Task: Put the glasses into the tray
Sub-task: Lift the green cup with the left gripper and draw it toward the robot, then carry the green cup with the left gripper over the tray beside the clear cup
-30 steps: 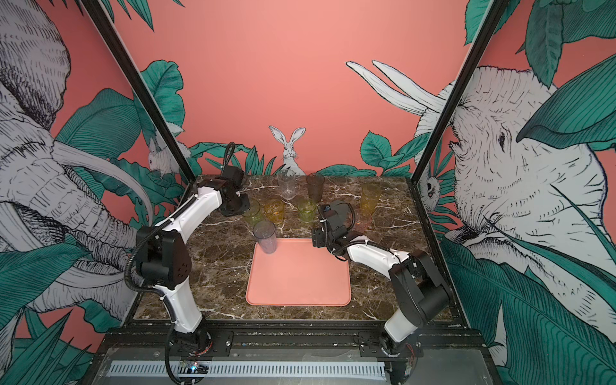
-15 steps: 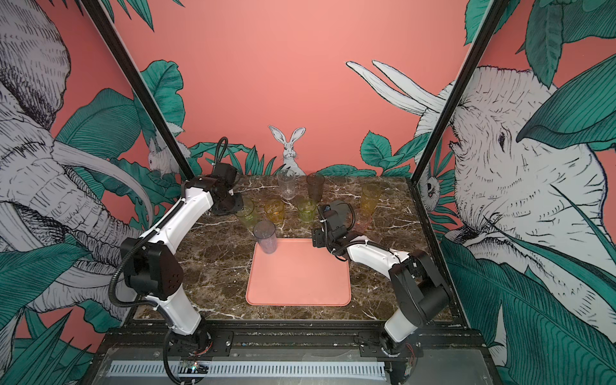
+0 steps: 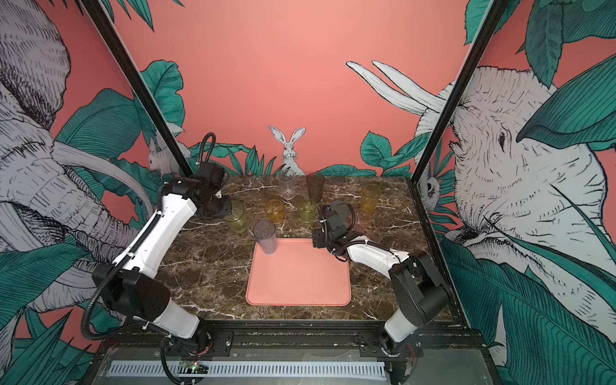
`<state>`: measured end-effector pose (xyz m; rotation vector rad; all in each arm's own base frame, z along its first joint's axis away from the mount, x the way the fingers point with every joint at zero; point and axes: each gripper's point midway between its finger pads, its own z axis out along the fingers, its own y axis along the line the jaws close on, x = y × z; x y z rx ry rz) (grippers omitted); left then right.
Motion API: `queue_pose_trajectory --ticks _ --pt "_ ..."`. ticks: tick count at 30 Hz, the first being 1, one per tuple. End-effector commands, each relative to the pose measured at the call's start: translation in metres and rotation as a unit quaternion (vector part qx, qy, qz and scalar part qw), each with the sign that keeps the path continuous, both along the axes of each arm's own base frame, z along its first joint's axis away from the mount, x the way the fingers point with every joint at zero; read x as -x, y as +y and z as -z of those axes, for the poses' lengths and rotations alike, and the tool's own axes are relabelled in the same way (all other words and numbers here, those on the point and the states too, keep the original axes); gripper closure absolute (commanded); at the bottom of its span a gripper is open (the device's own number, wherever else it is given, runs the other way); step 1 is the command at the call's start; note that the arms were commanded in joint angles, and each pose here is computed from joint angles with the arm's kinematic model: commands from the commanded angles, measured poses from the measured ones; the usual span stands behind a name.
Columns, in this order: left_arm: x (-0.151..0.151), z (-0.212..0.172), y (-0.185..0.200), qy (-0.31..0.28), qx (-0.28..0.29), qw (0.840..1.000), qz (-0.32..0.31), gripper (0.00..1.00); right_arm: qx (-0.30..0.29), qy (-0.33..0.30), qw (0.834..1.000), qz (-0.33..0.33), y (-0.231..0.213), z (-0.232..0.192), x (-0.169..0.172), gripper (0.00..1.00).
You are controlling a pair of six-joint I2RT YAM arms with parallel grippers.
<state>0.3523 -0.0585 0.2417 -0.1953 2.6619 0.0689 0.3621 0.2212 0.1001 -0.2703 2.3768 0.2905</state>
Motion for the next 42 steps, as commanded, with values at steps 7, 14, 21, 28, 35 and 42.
queue_pose_trajectory --ticks 7,14,21,28,35,42 --pt "0.055 -0.032 0.017 0.003 -0.006 1.000 0.001 1.00 -0.014 -0.010 1.000 0.003 0.004 -0.011 -0.006 0.25" --pt "0.084 -0.039 0.020 0.013 0.000 1.000 0.008 1.00 -0.015 -0.009 1.000 0.003 0.004 -0.011 -0.007 0.25" --pt "0.107 -0.038 0.018 0.021 0.009 1.000 0.016 1.00 -0.011 -0.004 1.000 0.003 0.004 -0.008 -0.006 0.25" --pt "0.122 -0.033 0.015 0.028 0.013 0.999 0.018 1.00 -0.009 -0.007 1.000 0.004 0.003 -0.009 -0.007 0.25" --pt "0.128 -0.015 0.002 0.033 0.021 0.999 0.036 1.00 -0.008 -0.003 1.000 0.003 0.004 -0.008 -0.006 0.25" --pt "0.132 0.005 -0.014 0.038 0.038 0.997 0.055 1.00 -0.008 -0.004 1.000 0.004 0.003 -0.009 -0.007 0.25"
